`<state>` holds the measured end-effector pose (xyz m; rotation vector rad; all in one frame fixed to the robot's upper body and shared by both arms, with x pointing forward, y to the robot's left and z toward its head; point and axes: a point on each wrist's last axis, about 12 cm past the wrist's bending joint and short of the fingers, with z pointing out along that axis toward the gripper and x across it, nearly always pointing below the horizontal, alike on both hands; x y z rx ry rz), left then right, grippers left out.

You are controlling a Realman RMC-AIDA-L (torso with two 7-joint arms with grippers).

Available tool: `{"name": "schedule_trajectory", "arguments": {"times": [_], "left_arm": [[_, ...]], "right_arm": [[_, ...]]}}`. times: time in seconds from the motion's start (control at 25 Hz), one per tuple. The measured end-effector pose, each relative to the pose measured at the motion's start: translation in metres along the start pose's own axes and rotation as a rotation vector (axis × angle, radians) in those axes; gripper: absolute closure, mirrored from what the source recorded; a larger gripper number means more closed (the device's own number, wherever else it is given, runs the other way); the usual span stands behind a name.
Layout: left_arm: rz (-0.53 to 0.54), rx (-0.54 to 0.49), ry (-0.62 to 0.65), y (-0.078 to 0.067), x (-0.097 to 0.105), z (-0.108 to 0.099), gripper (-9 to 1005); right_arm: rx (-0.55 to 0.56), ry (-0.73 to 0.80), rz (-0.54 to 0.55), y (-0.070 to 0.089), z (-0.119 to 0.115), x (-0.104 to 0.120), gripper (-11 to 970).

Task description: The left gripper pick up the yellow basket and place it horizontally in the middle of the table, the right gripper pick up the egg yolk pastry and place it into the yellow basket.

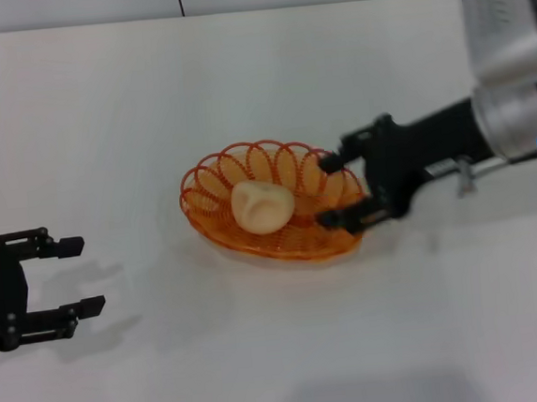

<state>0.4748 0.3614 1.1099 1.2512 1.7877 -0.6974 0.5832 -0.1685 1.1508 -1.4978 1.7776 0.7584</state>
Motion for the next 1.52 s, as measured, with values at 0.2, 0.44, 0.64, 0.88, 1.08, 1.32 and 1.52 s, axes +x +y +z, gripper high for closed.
{"name": "schedule_trajectory", "arguments": {"times": [0.2, 0.44, 0.64, 0.88, 1.08, 1.32, 1.52], "left_arm": [[0.000, 0.007, 0.000, 0.000, 0.000, -0.002, 284], [0.019, 0.045, -0.005, -0.001, -0.003, -0.004, 284], [0.036, 0.078, -0.007, -0.001, -0.007, -0.001, 284], [0.027, 0.104, 0.007, 0.004, -0.011, 0.005, 284], [0.027, 0.104, 0.009, 0.005, -0.013, 0.006, 284], [0.033, 0.096, 0.012, 0.007, -0.013, 0.007, 284], [0.032, 0.098, 0.017, 0.008, -0.014, 0.007, 284]], "right_arm": [[-0.034, -0.035, -0.002, 0.008, -0.022, 0.024, 251], [-0.065, -0.085, 0.021, 0.011, -0.046, 0.038, 251], [-0.081, -0.052, 0.020, 0.011, -0.053, 0.043, 251], [-0.097, -0.034, 0.019, 0.010, -0.062, 0.044, 251], [-0.083, -0.035, 0.023, 0.007, -0.068, 0.045, 251], [-0.072, -0.026, 0.028, 0.006, -0.070, 0.047, 251], [-0.058, -0.030, 0.027, 0.004, -0.072, 0.046, 251]]}}
